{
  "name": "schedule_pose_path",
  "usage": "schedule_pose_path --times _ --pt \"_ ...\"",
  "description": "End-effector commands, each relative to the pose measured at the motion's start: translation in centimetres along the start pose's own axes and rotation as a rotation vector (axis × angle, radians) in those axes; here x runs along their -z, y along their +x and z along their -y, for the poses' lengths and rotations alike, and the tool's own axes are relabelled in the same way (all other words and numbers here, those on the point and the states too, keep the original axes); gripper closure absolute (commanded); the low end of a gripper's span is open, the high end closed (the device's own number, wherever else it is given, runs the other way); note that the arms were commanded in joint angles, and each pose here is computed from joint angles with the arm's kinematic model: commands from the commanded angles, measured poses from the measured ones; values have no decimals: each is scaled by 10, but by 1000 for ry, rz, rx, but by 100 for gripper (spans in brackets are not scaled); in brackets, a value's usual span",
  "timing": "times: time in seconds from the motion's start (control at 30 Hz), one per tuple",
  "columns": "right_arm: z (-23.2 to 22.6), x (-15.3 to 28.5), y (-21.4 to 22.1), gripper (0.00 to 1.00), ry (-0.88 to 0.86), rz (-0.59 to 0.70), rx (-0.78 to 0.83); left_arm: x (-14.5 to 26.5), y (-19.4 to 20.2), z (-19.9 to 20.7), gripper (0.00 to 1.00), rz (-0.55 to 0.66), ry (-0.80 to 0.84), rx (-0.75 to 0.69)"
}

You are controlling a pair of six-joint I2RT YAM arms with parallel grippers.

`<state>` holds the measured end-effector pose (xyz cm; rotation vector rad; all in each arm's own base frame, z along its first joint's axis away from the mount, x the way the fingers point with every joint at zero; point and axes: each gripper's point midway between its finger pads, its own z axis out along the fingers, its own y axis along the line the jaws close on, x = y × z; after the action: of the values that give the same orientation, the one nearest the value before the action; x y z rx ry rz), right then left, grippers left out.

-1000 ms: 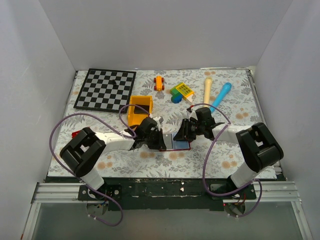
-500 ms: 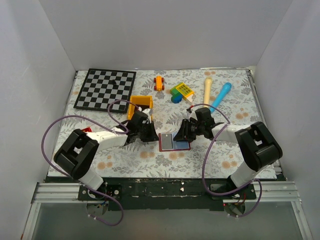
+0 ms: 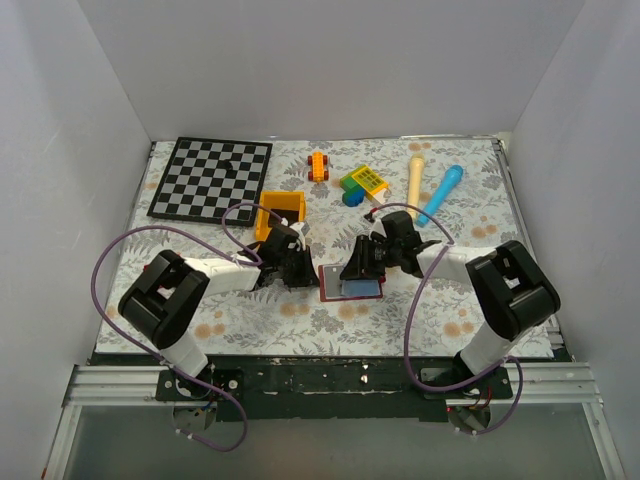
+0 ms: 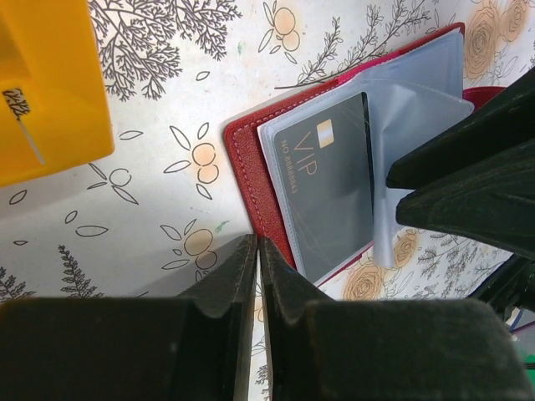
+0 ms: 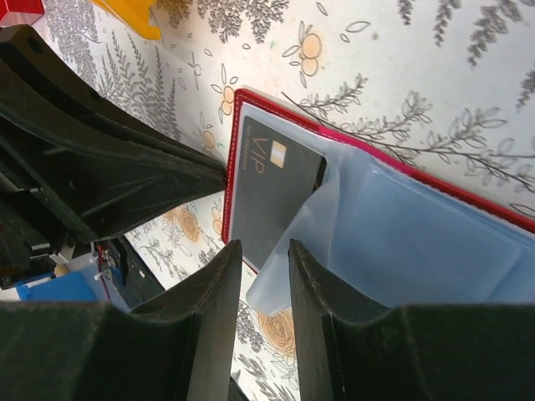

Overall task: Put the credit cards into the card holder
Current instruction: Insert the credit card into the card holder.

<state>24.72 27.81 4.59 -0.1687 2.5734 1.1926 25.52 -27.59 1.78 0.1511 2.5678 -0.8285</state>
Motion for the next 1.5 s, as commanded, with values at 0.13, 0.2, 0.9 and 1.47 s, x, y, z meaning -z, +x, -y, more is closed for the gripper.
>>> schedule_pose_path --times 0.13,0.2,0.9,1.47 --pt "-21 -18 -6 62 -20 -17 51 -5 20 -9 94 -65 -31 -5" --pt "-23 -21 -6 62 -24 -21 52 -4 21 -8 94 -68 -30 -3" --pt "-69 -26 -27 62 -169 14 234 -7 20 -5 95 -58 -11 6" --pt "18 41 -1 63 305 101 118 -8 18 -3 95 -57 0 2"
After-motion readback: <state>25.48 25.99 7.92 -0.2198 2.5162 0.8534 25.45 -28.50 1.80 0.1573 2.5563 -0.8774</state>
